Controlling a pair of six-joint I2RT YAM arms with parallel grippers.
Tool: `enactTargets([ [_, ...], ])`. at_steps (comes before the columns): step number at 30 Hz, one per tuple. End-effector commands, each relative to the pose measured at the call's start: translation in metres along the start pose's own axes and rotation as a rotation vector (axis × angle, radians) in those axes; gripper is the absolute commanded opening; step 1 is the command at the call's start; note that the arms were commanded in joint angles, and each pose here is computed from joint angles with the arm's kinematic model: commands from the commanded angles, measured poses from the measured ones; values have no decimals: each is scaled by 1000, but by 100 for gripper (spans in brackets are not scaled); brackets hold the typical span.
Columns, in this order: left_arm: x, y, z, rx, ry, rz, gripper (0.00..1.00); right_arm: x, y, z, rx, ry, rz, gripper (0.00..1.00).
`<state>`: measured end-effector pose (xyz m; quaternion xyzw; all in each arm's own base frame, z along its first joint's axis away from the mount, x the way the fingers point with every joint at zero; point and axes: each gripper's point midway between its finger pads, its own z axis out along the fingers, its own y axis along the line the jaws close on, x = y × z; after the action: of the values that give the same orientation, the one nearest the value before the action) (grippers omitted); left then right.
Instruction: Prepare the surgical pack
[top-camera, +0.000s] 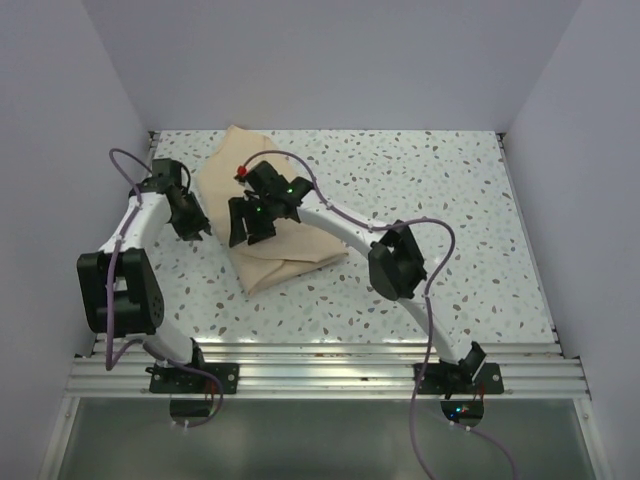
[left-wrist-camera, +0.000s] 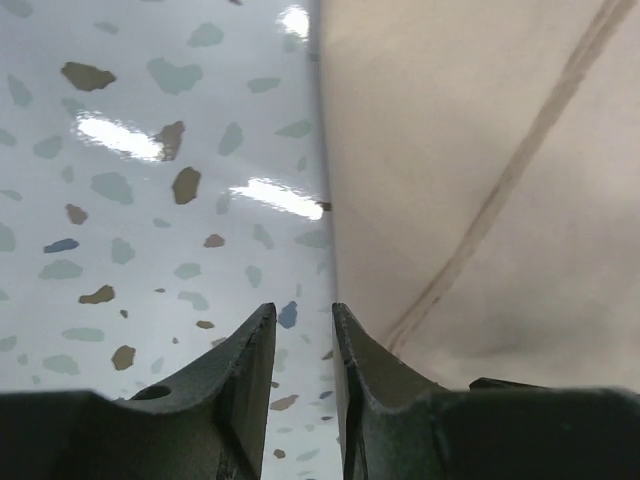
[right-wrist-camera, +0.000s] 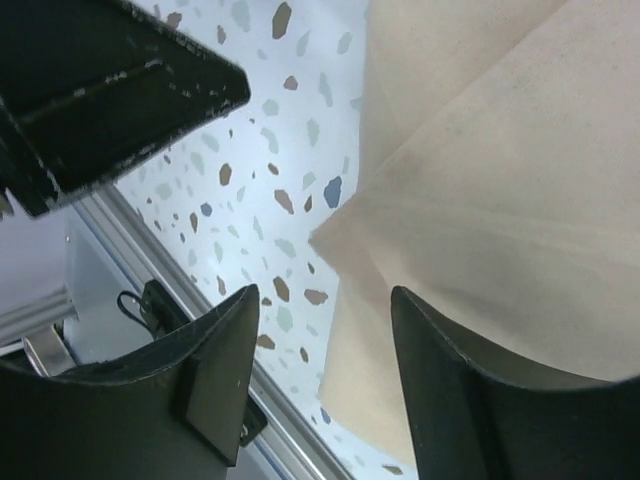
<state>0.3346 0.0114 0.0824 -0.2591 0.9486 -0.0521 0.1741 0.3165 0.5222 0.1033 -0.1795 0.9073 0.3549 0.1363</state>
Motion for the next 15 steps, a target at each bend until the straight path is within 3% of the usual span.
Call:
enactTargets([
  [1, -13, -30, -31, 156, -35, -4, 32, -34, 30, -90, -58, -110, -108, 60],
  [4, -15, -56, -43, 296, -37, -17, 19, -32, -12, -124, -11, -93, -50, 58],
  [9, -8, -97, -53, 500, -7, -15, 6, -12, -64, -158, -50, -84, 26, 41],
  [13, 11, -129, -52, 578, 38, 33, 2, 17, -102, -163, -70, -45, 71, 7],
  [15, 29, -138, -45, 574, 78, 45, 2, 27, -112, -161, -68, -28, 69, 1],
])
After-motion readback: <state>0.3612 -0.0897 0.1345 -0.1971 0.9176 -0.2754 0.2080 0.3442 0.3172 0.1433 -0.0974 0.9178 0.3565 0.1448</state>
